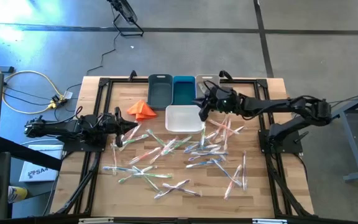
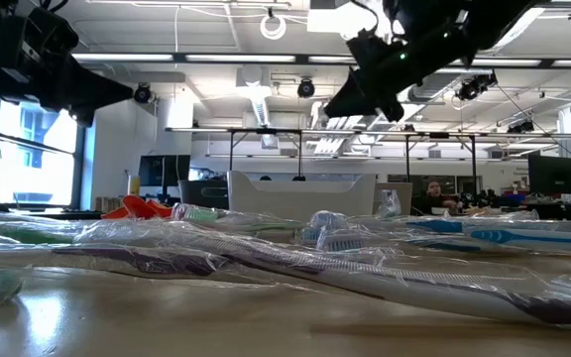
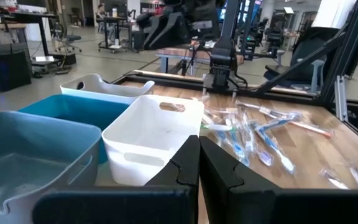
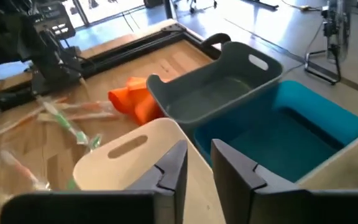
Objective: Pick & Place Toothbrushes
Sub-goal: Put the purple toothbrush into the blue bin
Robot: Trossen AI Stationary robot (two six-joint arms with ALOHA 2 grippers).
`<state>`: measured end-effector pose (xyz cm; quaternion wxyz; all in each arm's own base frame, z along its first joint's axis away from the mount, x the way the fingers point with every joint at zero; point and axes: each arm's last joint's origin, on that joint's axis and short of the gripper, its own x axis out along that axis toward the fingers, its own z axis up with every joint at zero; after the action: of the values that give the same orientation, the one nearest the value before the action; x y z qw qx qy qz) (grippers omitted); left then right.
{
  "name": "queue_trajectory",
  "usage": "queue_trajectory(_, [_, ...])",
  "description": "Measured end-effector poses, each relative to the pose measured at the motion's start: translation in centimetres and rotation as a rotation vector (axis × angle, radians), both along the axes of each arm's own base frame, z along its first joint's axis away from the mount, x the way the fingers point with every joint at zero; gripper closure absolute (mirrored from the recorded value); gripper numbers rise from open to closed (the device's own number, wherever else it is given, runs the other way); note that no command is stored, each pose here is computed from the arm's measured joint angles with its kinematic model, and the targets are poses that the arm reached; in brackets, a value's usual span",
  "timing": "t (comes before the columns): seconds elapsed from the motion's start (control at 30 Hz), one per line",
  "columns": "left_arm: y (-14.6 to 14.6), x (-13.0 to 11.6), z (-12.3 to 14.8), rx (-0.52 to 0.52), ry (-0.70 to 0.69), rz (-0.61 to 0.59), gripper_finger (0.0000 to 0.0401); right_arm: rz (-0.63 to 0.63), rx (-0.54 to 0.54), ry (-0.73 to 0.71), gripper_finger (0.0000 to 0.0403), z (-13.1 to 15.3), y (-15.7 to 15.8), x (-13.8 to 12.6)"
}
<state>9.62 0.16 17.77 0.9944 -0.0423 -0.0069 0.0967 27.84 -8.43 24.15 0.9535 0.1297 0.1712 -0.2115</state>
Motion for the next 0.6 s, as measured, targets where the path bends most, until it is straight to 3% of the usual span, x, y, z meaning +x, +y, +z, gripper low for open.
queue_trajectory(0.17, [0.0, 0.0, 0.0, 0.000, 0.000, 0.000, 0.0401, 0.026, 0.005, 0.087, 0.0394, 1.0, 1.9, -1.8])
queue_trajectory(0.6, [0.0, 0.0, -0.1, 0.000, 0.007, 0.001, 0.0401, 0.094, 0.072, 0.365, 0.0395, 0.6, 4.1, -5.4])
